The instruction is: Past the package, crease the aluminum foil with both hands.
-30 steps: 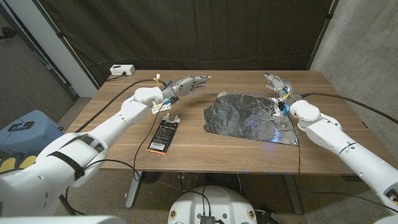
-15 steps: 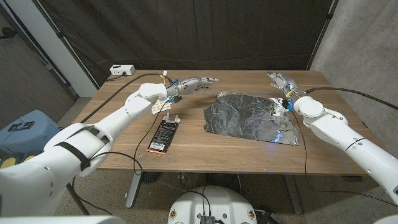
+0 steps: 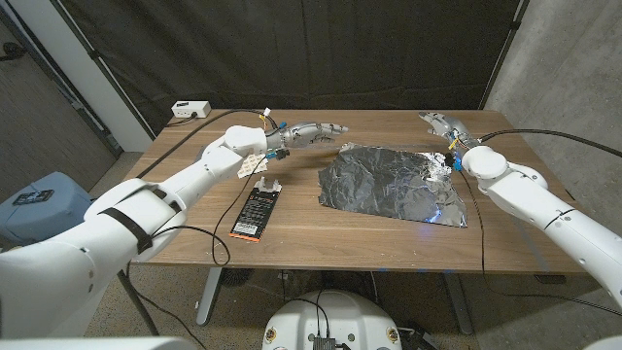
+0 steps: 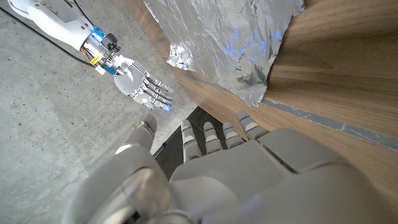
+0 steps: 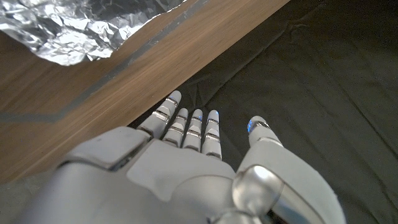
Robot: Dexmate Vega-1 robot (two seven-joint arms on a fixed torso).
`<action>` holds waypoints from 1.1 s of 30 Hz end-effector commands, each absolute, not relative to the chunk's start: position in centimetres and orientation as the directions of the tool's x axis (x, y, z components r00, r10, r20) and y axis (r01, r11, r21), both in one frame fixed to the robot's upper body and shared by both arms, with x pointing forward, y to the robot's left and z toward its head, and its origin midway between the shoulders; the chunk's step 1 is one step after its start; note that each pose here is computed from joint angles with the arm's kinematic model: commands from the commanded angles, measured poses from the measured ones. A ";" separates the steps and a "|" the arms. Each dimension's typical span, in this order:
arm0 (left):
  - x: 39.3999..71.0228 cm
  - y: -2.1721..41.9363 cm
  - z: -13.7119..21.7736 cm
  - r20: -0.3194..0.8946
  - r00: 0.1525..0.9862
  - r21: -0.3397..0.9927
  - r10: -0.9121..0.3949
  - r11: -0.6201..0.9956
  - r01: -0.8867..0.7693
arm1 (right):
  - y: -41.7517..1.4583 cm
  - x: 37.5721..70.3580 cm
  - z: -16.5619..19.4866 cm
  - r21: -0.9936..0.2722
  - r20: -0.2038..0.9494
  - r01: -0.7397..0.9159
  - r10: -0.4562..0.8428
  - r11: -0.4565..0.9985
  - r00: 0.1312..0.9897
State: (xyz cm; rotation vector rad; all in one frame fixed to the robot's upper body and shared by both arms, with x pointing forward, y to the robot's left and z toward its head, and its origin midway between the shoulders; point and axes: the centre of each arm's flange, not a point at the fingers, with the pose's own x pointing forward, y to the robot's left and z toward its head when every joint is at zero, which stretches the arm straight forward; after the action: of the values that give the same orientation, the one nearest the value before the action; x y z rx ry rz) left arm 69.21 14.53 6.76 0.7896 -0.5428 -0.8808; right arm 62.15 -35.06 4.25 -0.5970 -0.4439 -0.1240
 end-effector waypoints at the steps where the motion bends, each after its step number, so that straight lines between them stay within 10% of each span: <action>1: 69.8 13.4 6.4 0.024 0.528 0.832 -0.849 0.310 0.460 | -35.5 62.1 5.6 -0.574 0.433 0.284 -0.010 0.768 0.901; 33: 68.8 9.8 6.9 -0.121 0.495 0.960 -0.861 0.025 0.278 | -35.4 61.9 7.0 -0.590 0.437 0.320 -0.040 0.742 0.898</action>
State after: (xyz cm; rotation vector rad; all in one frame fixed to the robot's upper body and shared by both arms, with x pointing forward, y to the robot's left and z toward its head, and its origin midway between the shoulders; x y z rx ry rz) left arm 69.54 10.94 6.61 1.1346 -0.5308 -0.9525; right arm 61.92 -35.29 7.14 -0.7279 -0.4167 -0.1990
